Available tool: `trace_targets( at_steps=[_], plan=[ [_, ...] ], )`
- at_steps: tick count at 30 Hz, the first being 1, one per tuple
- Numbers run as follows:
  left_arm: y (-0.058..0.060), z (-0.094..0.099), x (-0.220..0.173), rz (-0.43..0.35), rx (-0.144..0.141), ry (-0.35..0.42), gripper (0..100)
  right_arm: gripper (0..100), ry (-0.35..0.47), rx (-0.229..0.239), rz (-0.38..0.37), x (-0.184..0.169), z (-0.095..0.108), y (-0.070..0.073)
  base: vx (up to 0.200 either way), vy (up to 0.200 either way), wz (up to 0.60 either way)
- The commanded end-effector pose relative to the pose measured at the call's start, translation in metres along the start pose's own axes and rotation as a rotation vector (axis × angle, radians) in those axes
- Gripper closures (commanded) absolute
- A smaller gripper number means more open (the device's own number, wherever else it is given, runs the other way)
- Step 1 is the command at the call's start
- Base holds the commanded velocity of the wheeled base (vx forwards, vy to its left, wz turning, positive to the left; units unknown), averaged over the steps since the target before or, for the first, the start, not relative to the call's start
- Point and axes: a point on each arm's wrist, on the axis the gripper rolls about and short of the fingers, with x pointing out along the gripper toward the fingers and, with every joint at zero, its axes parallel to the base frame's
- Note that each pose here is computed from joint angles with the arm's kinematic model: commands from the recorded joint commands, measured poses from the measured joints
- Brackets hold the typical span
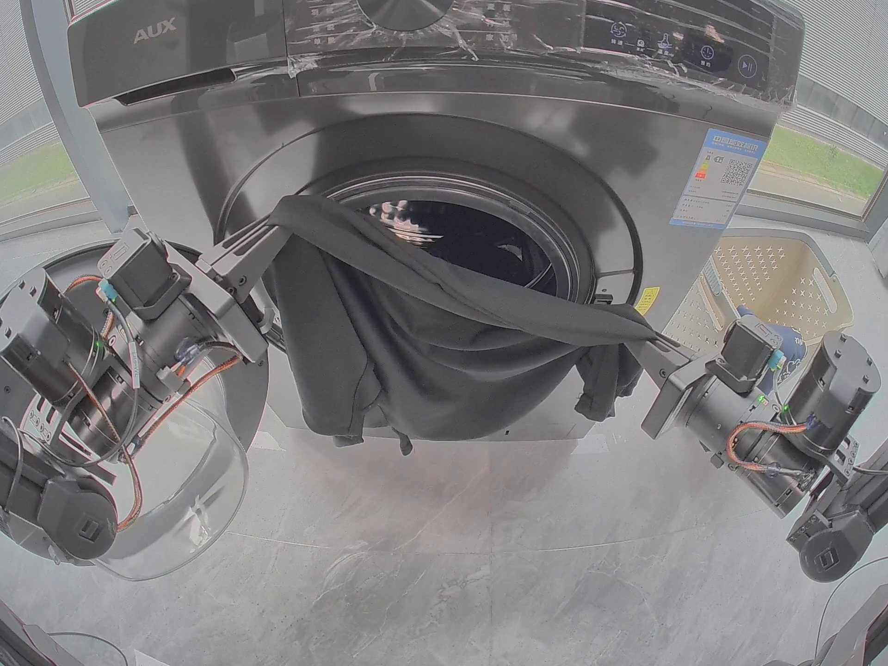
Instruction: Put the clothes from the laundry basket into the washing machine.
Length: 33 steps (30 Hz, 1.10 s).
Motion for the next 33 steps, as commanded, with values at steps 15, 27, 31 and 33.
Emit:
trace_targets(
  at_steps=[15,27,31,33],
  plan=[
    [-0.016,0.004,0.010,-0.061,-0.029,-0.012,100,0,0.253,-0.006,0.010,0.025,-0.079,-0.003,0.000,0.000,0.00],
    [-0.018,0.003,0.011,-0.070,-0.034,-0.009,100,0,0.294,-0.002,0.091,0.043,-0.112,0.011,0.000,0.000,0.00],
    [-0.017,0.002,0.011,-0.065,-0.032,-0.008,100,0,0.269,0.000,0.131,0.053,-0.114,0.024,0.000,0.000,0.00],
    [-0.017,0.002,0.011,-0.065,-0.032,-0.008,100,0,0.266,0.001,0.142,0.055,-0.115,0.028,0.000,0.000,0.00]
  ],
)
